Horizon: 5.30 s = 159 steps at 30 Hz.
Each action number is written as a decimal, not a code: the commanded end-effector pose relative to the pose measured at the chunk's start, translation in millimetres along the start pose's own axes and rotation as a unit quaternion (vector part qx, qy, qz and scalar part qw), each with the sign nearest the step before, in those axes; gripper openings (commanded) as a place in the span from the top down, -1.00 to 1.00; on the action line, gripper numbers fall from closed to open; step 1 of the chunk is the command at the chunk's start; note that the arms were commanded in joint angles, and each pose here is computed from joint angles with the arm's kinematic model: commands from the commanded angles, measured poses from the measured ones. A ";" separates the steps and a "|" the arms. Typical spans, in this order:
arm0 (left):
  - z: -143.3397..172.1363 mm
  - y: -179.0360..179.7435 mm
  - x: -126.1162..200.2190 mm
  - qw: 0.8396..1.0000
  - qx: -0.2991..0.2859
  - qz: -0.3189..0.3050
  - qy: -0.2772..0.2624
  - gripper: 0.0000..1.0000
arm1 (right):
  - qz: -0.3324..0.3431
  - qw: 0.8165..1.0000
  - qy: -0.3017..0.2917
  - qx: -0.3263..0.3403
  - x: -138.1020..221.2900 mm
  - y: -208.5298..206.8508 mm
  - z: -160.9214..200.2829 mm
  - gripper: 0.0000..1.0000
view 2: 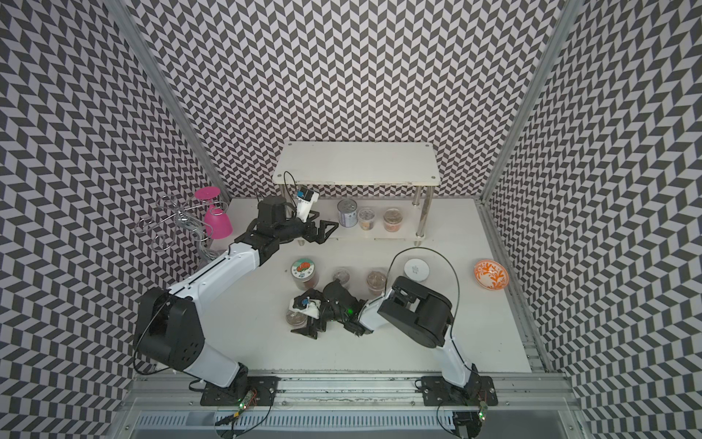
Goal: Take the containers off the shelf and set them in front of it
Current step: 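Place the container at the center of the board, then pick up a container from the shelf, then place the container at the center of the board.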
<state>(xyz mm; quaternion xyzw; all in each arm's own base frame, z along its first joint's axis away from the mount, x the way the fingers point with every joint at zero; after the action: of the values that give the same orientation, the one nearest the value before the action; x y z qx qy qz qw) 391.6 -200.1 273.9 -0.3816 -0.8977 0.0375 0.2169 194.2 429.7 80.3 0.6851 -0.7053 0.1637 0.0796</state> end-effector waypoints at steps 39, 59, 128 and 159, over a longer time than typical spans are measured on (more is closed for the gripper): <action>22.5 2.9 -32.9 0.997 0.040 -0.071 -0.013 -0.99 | 0.172 0.982 -0.051 -0.050 184.2 -38.5 -78.0 -0.99; 30.0 31.3 -116.1 0.986 0.045 -0.155 -0.049 -0.99 | 0.351 0.931 -0.036 -0.096 311.8 -82.8 -91.1 -0.99; 40.8 -48.9 -43.7 0.994 -0.039 -0.097 -0.036 -0.51 | 0.388 0.914 -0.044 -0.105 330.6 -89.1 -78.0 -0.99; 225.6 -157.2 45.4 0.993 -0.002 -0.078 0.089 -0.50 | 0.401 0.910 -0.040 -0.097 335.2 -85.7 -77.4 -0.99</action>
<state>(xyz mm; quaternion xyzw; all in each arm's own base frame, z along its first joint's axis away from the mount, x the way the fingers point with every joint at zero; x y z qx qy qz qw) 157.9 -251.9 114.8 -0.3230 -0.8884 -0.0364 0.3242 254.2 143.0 266.5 0.3481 -0.9310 0.0821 0.0726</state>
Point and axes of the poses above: each gripper's point midway between its finger pads, its own x axis back along the fingers, its own y axis along the line the jaws close on, z = x × y, the point moved 5 cm from there along x, back along the fingers, and after that the axes turned 2 degrees about x, right-handed, at the moved point
